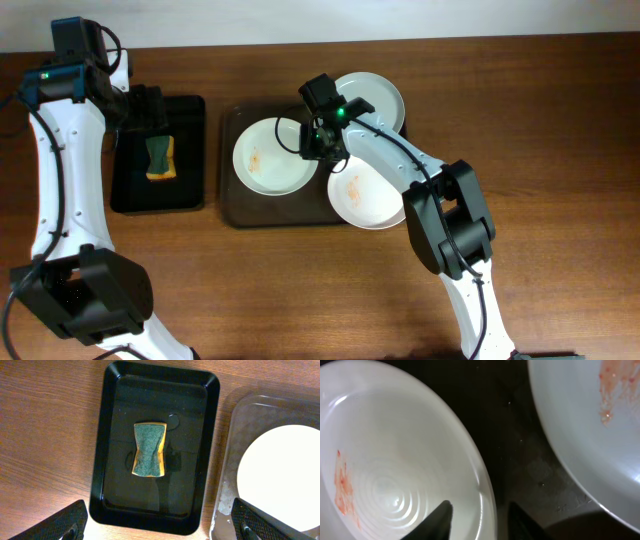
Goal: Clean dirty plates on tray and stack at the side
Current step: 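Reach the left gripper to the sponge and the right gripper to the front-left plate rim, then grasp the yellow-green sponge with the left gripper and lift it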
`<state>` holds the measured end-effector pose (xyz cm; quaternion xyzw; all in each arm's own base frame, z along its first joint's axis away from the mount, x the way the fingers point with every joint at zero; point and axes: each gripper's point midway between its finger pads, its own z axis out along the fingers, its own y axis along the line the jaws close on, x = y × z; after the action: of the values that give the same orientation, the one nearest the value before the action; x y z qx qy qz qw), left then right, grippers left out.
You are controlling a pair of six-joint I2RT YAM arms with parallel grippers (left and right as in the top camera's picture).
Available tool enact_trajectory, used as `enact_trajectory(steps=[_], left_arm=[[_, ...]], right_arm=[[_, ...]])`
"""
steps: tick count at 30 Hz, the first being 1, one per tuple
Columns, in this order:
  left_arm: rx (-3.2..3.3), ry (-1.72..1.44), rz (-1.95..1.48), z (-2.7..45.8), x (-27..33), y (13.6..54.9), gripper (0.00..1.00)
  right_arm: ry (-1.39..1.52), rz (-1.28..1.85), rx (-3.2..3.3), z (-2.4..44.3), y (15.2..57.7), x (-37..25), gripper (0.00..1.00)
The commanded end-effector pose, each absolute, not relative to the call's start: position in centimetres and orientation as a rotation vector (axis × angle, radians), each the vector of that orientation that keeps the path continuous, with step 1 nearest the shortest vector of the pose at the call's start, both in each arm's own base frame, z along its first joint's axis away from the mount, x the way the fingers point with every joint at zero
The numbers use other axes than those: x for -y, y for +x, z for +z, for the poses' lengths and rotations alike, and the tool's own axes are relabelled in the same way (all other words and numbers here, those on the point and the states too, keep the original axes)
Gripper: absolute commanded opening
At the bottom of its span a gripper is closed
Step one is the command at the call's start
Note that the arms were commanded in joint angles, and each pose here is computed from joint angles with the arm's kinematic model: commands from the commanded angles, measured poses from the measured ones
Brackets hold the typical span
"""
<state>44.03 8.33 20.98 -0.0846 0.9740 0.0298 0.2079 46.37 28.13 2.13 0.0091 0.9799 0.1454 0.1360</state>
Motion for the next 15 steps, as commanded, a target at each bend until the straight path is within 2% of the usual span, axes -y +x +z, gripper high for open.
enact_trajectory(steps=[1,4,6,8,11,15], left_arm=[[-2.715,-0.264,0.100,20.6,-9.0,44.5,0.90],[-2.749,-0.266,0.096,19.3,-9.0,44.5,0.91],[-2.777,-0.268,0.092,18.1,-9.0,44.7,0.91],[-2.791,-0.268,0.087,17.4,-9.0,44.8,0.91],[-2.804,-0.269,0.086,16.7,-9.0,45.0,0.91],[-2.823,-0.267,0.059,15.8,-8.7,45.2,0.91]], right_arm=[[0.050,0.410,-2.835,1.5,46.8,-28.3,0.35],[0.067,0.409,-2.840,1.2,46.7,-28.2,0.31],[0.116,0.406,-2.859,0.5,46.4,-28.1,0.21],[0.116,0.408,-2.856,0.3,46.5,-28.1,0.19],[0.113,0.410,-2.853,0.3,46.5,-28.3,0.05],[0.092,0.417,-2.849,0.4,46.3,-29.0,0.04]])
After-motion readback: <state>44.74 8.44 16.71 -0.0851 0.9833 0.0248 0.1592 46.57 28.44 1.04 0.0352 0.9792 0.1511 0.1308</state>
